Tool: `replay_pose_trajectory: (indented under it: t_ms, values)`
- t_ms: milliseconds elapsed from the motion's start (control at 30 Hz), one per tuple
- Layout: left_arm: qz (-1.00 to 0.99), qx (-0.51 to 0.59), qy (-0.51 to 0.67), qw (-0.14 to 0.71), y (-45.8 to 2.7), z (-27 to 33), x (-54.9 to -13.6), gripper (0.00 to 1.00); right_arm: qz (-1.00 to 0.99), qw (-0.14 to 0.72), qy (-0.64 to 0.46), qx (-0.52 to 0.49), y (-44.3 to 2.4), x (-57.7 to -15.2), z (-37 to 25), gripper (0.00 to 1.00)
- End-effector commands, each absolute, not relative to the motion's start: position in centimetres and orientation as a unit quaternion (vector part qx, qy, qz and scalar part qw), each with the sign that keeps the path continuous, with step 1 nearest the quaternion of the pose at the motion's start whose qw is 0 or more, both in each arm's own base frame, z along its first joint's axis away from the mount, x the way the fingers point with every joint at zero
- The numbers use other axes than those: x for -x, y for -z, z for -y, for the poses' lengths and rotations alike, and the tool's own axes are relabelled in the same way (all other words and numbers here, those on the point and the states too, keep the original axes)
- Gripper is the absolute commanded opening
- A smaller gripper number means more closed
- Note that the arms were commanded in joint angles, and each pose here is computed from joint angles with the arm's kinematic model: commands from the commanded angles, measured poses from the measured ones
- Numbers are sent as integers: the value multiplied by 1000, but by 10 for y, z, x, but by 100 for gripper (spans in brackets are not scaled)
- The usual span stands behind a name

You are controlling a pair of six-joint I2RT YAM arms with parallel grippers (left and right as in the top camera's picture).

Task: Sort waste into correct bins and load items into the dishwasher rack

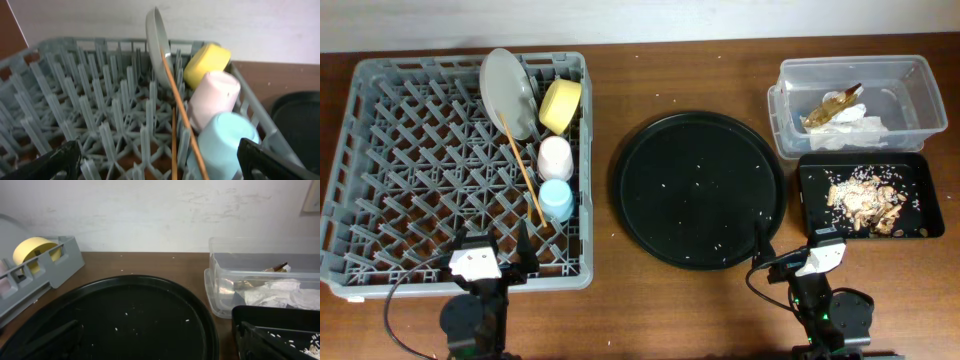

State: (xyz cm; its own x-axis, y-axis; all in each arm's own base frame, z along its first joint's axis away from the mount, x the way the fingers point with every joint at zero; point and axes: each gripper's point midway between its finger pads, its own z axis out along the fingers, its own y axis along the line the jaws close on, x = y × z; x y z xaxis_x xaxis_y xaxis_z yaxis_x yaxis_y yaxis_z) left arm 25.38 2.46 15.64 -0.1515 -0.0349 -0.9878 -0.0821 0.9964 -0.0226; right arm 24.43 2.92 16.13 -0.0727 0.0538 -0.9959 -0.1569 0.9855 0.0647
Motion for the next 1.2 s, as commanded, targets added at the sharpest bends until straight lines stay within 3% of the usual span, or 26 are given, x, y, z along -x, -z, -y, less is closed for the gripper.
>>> replay_pose_trajectory:
  t_ms: [0,100,1167]
  values:
    - [-760,53,-43,647,-138,-34,-246,99,-728,679,-84,40,-159,-244,-32,98]
    - [-729,47,-47,681,-159,-33,-244,99,-728,679,-84,40,-159,-244,-32,98]
    - [-733,47,-47,677,-156,-33,-244,99,-728,679,-84,40,-159,-244,-32,98]
